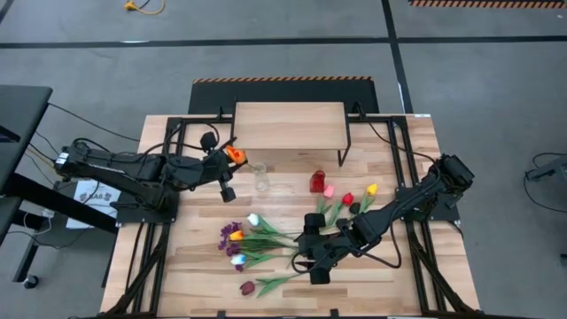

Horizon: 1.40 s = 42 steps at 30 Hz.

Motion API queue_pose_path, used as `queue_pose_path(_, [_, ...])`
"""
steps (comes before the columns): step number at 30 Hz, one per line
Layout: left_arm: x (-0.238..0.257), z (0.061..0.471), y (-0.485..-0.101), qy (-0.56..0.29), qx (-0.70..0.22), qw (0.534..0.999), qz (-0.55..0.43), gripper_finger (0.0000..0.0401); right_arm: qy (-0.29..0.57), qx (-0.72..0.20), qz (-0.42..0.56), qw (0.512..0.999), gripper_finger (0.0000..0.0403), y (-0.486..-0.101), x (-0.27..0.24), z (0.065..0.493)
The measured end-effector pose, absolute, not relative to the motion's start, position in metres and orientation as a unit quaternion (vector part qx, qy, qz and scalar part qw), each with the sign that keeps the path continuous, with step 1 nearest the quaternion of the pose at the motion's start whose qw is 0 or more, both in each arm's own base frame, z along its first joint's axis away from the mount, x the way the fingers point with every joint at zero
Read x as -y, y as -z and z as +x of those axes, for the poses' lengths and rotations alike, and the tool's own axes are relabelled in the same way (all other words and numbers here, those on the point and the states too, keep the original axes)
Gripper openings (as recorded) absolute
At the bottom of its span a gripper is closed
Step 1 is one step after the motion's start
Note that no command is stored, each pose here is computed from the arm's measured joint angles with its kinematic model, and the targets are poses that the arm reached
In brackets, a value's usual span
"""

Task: Pick and place flowers into a vace then onto a shelf
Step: Put the orange tulip into the transparent vase, then put the maroon tulip into the transparent vase

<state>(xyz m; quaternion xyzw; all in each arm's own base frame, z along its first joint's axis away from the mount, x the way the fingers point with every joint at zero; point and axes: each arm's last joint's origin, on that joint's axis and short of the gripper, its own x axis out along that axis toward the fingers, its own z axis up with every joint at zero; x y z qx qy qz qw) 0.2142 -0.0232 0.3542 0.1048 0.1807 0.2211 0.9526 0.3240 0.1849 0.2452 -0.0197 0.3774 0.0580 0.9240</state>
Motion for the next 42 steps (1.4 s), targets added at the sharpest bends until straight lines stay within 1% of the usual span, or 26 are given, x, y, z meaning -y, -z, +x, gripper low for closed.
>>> queue_pose_path(4, [0.023, 0.214, -0.354, -0.230, -0.179, 0.951, 0.102, 0.0029, -0.058, -0.377, -0.020, 0.924, 0.0284, -0.245, -0.185, 0.324])
queue_pose_path(7, [0.023, 0.214, -0.354, -0.224, -0.180, 0.953, 0.101, 0.0043, -0.058, -0.377, -0.020, 0.924, 0.0284, -0.245, -0.185, 0.324])
queue_pose_path(10, [0.023, 0.214, -0.354, -0.222, -0.180, 0.953, 0.101, 0.0074, -0.058, -0.377, -0.020, 0.924, 0.0284, -0.245, -0.185, 0.324])
queue_pose_path(17, [0.023, 0.217, -0.351, -0.244, -0.188, 0.945, 0.109, 0.0163, -0.058, -0.377, -0.020, 0.924, 0.0284, -0.245, -0.185, 0.324])
queue_pose_path(22, [0.023, 0.221, -0.345, -0.247, -0.205, 0.940, 0.117, 0.0201, -0.058, -0.379, -0.020, 0.923, 0.0284, -0.245, -0.185, 0.324])
queue_pose_path(25, [0.024, 0.223, -0.343, -0.245, -0.212, 0.938, 0.119, 0.0209, -0.057, -0.381, -0.022, 0.922, 0.0284, -0.245, -0.185, 0.323])
queue_pose_path(33, [0.023, 0.220, -0.337, -0.249, -0.238, 0.932, 0.114, 0.0210, -0.058, -0.383, -0.022, 0.922, 0.0284, -0.244, -0.184, 0.323])
queue_pose_path(39, [0.022, 0.213, -0.328, -0.256, -0.284, 0.918, 0.104, 0.0210, -0.048, -0.405, -0.018, 0.913, 0.0284, -0.241, -0.183, 0.320])
queue_pose_path(42, [0.023, 0.210, -0.324, -0.254, -0.301, 0.916, 0.082, 0.0210, -0.037, -0.420, -0.011, 0.907, 0.0284, -0.239, -0.181, 0.318])
